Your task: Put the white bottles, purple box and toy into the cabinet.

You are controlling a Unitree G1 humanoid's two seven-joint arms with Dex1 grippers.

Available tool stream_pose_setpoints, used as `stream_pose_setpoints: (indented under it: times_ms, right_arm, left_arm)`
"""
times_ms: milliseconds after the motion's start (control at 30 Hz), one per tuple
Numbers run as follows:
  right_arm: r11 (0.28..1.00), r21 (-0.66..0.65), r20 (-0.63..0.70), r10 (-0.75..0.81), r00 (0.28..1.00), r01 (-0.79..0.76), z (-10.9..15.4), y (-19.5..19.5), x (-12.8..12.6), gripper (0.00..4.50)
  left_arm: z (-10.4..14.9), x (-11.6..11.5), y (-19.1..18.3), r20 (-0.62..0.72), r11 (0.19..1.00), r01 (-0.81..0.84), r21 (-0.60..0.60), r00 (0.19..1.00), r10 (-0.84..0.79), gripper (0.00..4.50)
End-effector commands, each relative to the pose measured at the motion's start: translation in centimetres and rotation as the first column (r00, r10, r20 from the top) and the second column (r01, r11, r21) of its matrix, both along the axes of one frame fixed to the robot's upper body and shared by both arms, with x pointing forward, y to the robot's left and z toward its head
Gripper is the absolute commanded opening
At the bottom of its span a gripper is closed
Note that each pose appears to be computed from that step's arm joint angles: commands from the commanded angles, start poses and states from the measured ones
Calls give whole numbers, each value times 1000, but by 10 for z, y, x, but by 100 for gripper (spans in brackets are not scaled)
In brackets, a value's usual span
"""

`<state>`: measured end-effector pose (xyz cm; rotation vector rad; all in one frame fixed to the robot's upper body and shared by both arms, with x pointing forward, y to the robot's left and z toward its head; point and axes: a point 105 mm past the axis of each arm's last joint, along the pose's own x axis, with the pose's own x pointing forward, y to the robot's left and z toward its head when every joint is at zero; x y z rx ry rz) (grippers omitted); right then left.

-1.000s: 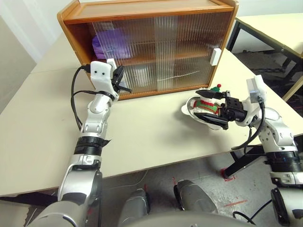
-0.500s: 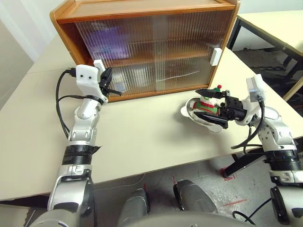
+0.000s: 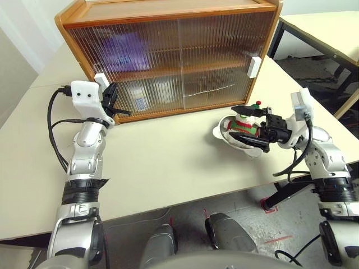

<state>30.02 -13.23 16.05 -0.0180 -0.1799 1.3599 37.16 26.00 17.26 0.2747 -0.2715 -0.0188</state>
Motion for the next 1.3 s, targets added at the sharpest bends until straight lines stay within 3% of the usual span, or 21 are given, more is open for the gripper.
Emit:
stream_pose_setpoints:
  times_ms: [33, 167, 267, 400, 467, 500, 700, 833, 1033, 1300]
  right_arm:
    - [1000, -11, 8, 14, 1000, -14, 0, 4, 2, 450]
    - [1000, -9, 8, 14, 1000, -14, 1, 4, 4, 450]
    - [1000, -8, 8, 11, 1000, -11, 1, 3, 6, 450]
    - [1000, 3, -5, -12, 1000, 12, 4, -4, 10, 450]
    - [999, 17, -5, -43, 999, 43, 10, -13, 15, 411]
    - [997, 9, -9, -75, 997, 75, 11, -21, 20, 393]
    - [973, 14, -13, -229, 973, 229, 19, -53, 41, 168]
    - [905, -7, 1, -426, 905, 426, 20, -87, 62, 11]
    - [859, -108, 57, -498, 865, 501, 12, -98, 70, 5]
    - [734, -101, 145, -657, 740, 671, 25, -119, 90, 5]
  left_arm:
    - [11, -9, -18, 39, 987, 159, 31, 986, -160, 18]
    - [10, -22, -42, 40, 932, 363, -11, 931, -362, 127]
    - [8, -43, -64, 35, 825, 560, -75, 829, -559, 231]
    - [-1, -66, -65, -10, 747, 654, -121, 752, -659, 370]
    - [-2, -75, -63, -24, 728, 673, -130, 732, -680, 441]
    - [-3, -81, -61, -29, 715, 687, -132, 718, -695, 450]
    - [-6, -99, -55, -65, 682, 718, -136, 681, -730, 450]
    - [-18, -111, -48, -143, 680, 721, -136, 664, -733, 450]
    - [-32, -117, -44, -194, 696, 704, -143, 670, -717, 450]
    - [-38, -118, -45, -203, 702, 697, -145, 674, -711, 450]
